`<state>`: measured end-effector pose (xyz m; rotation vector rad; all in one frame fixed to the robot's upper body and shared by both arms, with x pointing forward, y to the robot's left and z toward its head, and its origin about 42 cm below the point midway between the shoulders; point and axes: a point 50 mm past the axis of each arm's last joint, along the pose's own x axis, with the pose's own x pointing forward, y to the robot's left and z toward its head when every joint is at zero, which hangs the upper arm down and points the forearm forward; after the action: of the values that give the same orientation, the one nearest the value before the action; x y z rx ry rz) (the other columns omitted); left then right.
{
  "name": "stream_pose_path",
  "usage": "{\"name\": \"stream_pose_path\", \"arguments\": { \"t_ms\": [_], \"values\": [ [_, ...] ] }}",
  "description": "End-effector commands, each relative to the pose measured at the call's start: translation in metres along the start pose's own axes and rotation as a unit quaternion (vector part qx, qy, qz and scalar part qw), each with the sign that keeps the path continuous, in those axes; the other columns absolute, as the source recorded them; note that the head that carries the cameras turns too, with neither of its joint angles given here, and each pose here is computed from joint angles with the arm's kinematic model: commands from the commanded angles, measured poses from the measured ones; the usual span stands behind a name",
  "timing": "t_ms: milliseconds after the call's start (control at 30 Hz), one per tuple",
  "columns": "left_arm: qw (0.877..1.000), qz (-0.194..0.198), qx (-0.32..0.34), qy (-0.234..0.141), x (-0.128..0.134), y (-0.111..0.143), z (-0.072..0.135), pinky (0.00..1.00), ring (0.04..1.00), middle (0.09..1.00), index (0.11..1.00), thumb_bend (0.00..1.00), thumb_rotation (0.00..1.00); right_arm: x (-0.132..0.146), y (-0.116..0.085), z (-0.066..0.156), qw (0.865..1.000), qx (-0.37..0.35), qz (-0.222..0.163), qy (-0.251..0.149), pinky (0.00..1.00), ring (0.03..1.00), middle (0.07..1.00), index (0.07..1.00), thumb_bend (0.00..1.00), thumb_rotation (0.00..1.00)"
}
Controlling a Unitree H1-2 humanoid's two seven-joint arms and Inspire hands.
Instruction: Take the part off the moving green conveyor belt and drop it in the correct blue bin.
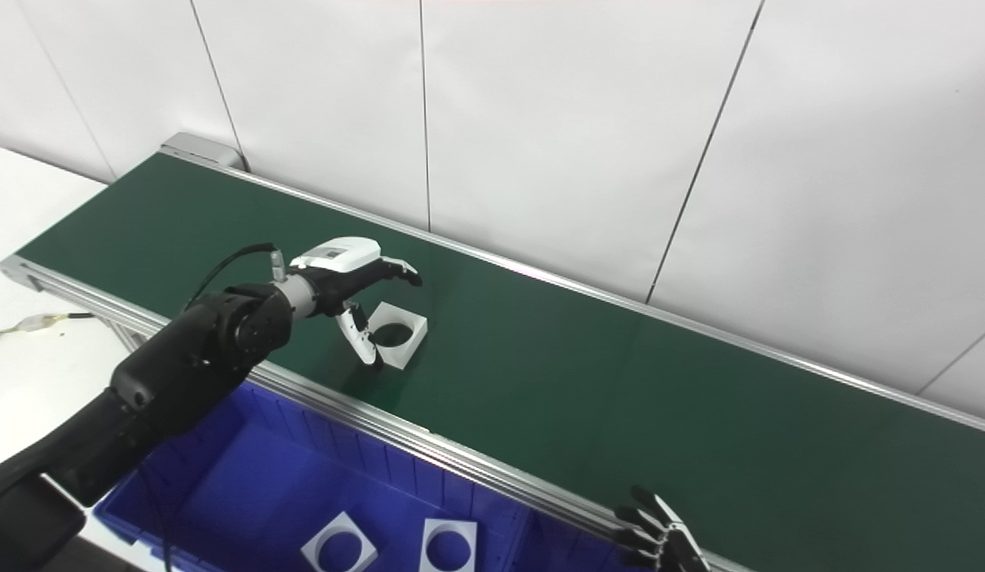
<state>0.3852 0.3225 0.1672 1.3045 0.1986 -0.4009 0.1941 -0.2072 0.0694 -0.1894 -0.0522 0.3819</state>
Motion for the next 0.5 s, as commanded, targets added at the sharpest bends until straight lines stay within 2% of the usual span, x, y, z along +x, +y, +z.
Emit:
{"name": "stream_pose_path", "arguments": {
  "t_ms": [0,167,467],
  "values": [
    [0.999,0.046,0.020,-0.022,0.005,0.027,0.006,0.77,0.870,0.879,0.835,0.91,0.00,0.003,0.001,0.009,1.000,0.001,-0.002,-0.029,0.65,0.726,0.795,0.874,0.66,0.57],
    [0.999,0.043,0.017,-0.020,0.011,0.024,0.009,0.80,0.885,0.886,0.830,0.90,0.00,0.003,0.002,0.009,1.000,-0.001,-0.003,-0.031,0.65,0.726,0.793,0.874,0.65,0.57],
    [0.999,0.042,0.019,-0.022,0.020,0.018,0.015,0.80,0.868,0.871,0.824,0.90,0.00,0.002,0.004,0.008,1.000,0.005,-0.005,-0.029,0.65,0.728,0.794,0.878,0.67,0.58]
  ]
}}
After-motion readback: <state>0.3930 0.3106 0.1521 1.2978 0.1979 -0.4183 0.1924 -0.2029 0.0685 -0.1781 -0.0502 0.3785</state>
